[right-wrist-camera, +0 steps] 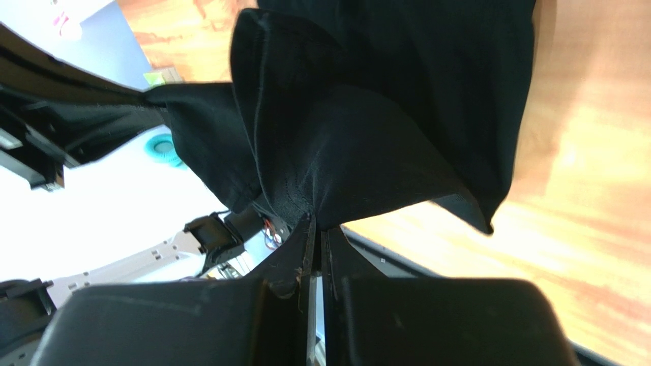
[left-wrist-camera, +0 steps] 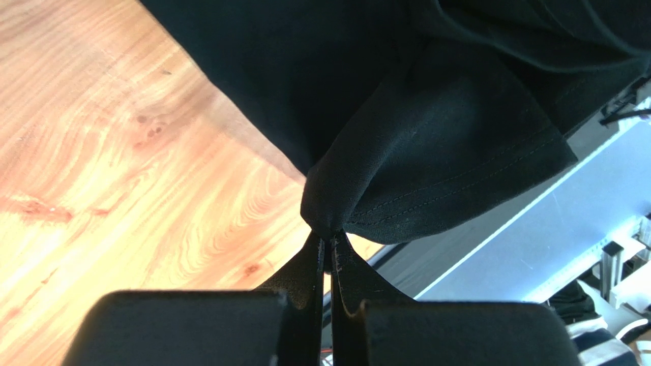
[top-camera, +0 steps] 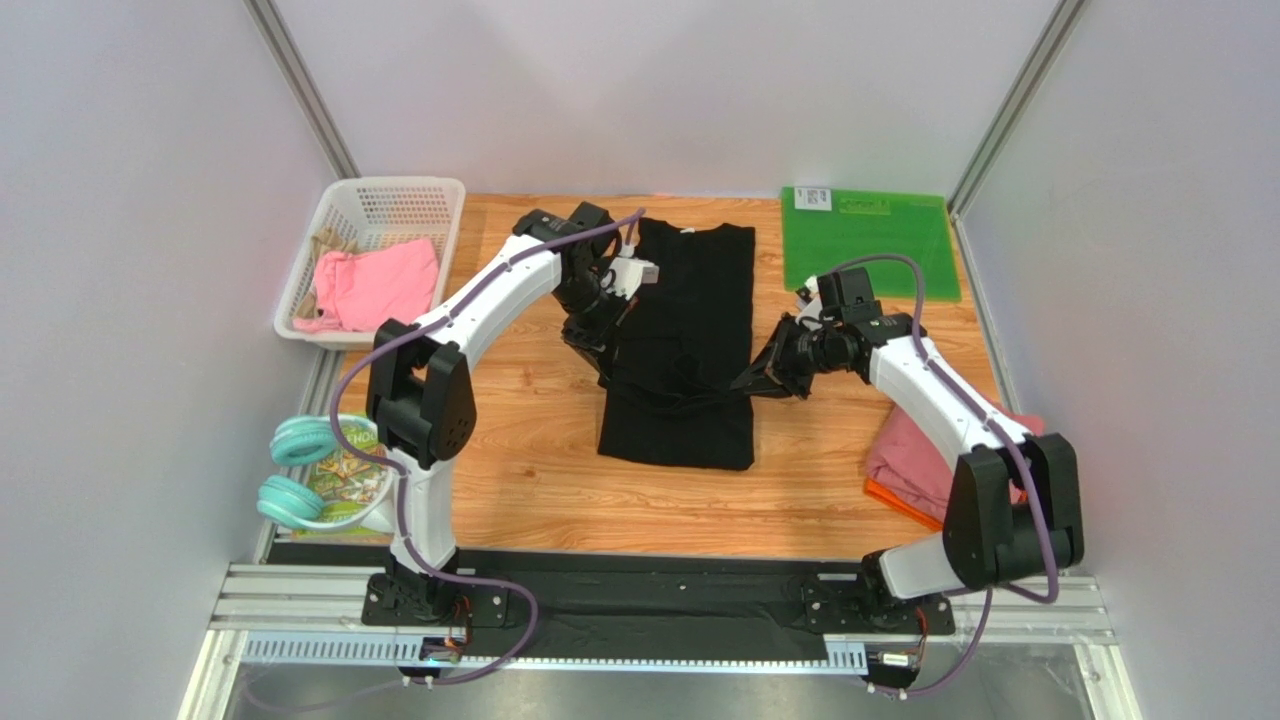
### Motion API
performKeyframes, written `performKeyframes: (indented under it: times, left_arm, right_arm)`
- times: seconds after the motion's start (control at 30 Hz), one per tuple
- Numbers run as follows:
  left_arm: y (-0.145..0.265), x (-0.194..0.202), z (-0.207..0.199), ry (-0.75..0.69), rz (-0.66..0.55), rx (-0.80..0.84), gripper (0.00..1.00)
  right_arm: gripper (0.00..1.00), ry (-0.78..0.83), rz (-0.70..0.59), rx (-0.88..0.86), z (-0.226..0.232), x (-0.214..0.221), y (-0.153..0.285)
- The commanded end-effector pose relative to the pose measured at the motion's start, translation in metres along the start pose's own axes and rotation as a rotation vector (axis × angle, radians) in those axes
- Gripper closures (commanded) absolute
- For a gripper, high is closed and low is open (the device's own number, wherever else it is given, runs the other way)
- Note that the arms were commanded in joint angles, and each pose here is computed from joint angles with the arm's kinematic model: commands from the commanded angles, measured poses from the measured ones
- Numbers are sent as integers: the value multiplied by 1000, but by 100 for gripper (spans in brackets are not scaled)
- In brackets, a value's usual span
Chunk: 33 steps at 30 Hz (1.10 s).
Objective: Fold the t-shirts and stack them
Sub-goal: Fold the folded rectangular tshirt in 1/3 of the way
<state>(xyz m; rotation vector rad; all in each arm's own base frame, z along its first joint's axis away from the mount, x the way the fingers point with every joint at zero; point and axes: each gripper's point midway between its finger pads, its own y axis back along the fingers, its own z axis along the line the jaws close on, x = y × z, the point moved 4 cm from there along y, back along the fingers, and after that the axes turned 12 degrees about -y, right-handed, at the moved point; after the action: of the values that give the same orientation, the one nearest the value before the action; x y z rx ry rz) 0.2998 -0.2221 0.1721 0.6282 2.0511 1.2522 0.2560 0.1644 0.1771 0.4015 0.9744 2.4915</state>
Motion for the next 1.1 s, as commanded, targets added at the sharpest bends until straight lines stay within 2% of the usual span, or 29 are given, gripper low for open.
performKeyframes:
  times: [0.0,0.3,0.4,0.47,0.53,0.57,0.6,0.67,0.7,0.73,0.77,0.83,0.9,0.93,0.97,1.03,1.07]
  left_arm:
    - [-3,-13,16,24,-22,-37,100]
    - [-32,-45,57,65,-25,-74,100]
    - [-44,-50,73,81,2,-88,99]
    - [-48,-50,86,94,11,-105,91]
    - [-40,-52,96,110,-10,-123,72]
    - [-34,-52,97,117,-14,-122,61]
    - [-27,-53,98,108,-25,-132,41]
    - [-8,-53,102,95,-48,-190,22]
    - [-1,-52,103,77,-52,-218,5]
    - [13,-54,102,59,-74,-256,0]
    - [22,-54,106,51,-78,-314,0]
    - [49,-58,102,21,-127,-369,0]
    - [67,-58,90,8,-165,-359,0]
    - [80,-60,71,-8,-215,-300,0]
    - [80,-54,59,-7,-211,-239,0]
    - [92,-47,23,-62,-261,-116,0]
    - [76,-38,6,-79,-252,6,0]
  right_arm:
    - [98,65,-10,-81,21,-26,-13]
    - [99,19,4,-56,17,-79,-49]
    - [96,-10,19,-26,6,-94,-66]
    - [74,-33,34,-6,0,-109,-76]
    - [52,-39,44,0,4,-119,-78]
    - [48,-59,48,13,-1,-124,-81]
    - [40,-67,39,25,-2,-127,-80]
    - [34,-49,5,22,8,-138,-73]
    - [31,-51,-10,51,10,-140,-70]
    - [28,-36,-23,64,13,-144,-66]
    - [27,-7,-55,63,26,-153,-60]
    - [27,-18,-86,146,23,-156,-50]
    - [27,12,-127,154,34,-157,-36]
    - [27,36,-142,125,45,-151,-24]
    - [28,53,-137,102,52,-144,-21]
    - [30,112,-58,30,68,-116,-25]
    - [32,147,-32,0,76,-104,-24]
